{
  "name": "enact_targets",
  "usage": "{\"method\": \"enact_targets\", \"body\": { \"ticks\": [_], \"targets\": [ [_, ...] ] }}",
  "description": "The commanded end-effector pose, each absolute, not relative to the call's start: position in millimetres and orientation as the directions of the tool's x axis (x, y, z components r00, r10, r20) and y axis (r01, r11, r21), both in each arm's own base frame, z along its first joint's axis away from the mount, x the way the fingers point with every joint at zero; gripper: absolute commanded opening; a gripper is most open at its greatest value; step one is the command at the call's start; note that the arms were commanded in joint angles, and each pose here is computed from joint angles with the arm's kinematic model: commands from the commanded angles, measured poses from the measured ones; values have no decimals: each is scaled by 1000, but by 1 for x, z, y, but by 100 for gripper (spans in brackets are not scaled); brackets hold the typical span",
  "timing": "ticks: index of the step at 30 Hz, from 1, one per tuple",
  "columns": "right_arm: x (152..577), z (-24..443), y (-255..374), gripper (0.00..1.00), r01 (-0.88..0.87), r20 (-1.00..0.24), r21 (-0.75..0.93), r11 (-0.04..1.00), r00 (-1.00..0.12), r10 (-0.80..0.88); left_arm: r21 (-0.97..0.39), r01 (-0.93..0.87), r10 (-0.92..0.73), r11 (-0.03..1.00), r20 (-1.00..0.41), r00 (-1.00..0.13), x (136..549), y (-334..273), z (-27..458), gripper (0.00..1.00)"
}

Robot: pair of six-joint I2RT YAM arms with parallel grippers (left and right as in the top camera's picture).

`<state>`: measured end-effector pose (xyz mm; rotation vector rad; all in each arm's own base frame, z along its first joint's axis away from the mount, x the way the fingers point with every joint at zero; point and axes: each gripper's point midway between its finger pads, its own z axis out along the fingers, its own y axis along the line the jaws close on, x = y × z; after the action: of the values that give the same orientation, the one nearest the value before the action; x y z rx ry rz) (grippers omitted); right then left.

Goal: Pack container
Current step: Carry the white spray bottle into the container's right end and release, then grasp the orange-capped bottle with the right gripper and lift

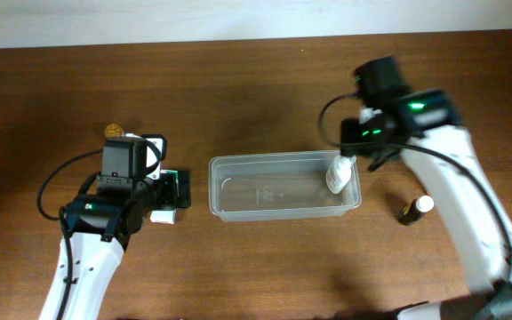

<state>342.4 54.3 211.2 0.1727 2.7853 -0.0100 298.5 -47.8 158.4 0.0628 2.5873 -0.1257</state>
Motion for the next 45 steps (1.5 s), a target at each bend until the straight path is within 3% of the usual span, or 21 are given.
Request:
{"method": "enact_targets", "body": {
  "ticks": [1, 6, 10, 19, 23, 25, 28, 36, 40, 45],
  "targets": [
    [340, 270, -9, 74, 311, -495, 22, 950, -822, 281, -93, 67, 7, 993, -536, -844, 302, -49, 166, 100],
    [315, 248, -99, 79, 559, -404, 15, 829, -755, 516, -93, 67, 7, 993, -535, -845, 301, -49, 166, 99],
    [293, 186, -137, 79, 666, -215, 9, 746, -727, 652, -93, 67, 7, 993, -535, -845, 301, -49, 166, 100],
    [285, 97, -147, 78, 665, 41, -23, 747, -746, 665, -93, 67, 7, 993, -535, -845, 301, -49, 166, 99],
    [288, 92, -143, 65, 652, 58, 2, 759, -757, 650, -93, 66, 7, 993, -533, -846, 301, -49, 165, 99],
    [289, 93, -143, 44, 652, 55, 3, 758, -757, 651, -93, 66, 7, 993, -533, -846, 301, -49, 165, 99],
    [289, 93, -142, 27, 652, 57, 10, 758, -757, 650, -93, 66, 7, 993, -533, -846, 301, -49, 165, 99],
    [306, 130, -129, 20, 581, -32, 41, 813, -812, 583, -93, 66, 7, 993, -533, -846, 301, -49, 165, 99],
    [313, 200, -101, 21, 482, -156, 63, 874, -860, 486, -93, 66, 7, 993, -533, -846, 301, -49, 165, 99],
    [286, 271, -35, 21, 279, -238, 75, 957, -927, 289, -92, 67, 7, 993, -533, -846, 301, -49, 165, 99]
  ]
}}
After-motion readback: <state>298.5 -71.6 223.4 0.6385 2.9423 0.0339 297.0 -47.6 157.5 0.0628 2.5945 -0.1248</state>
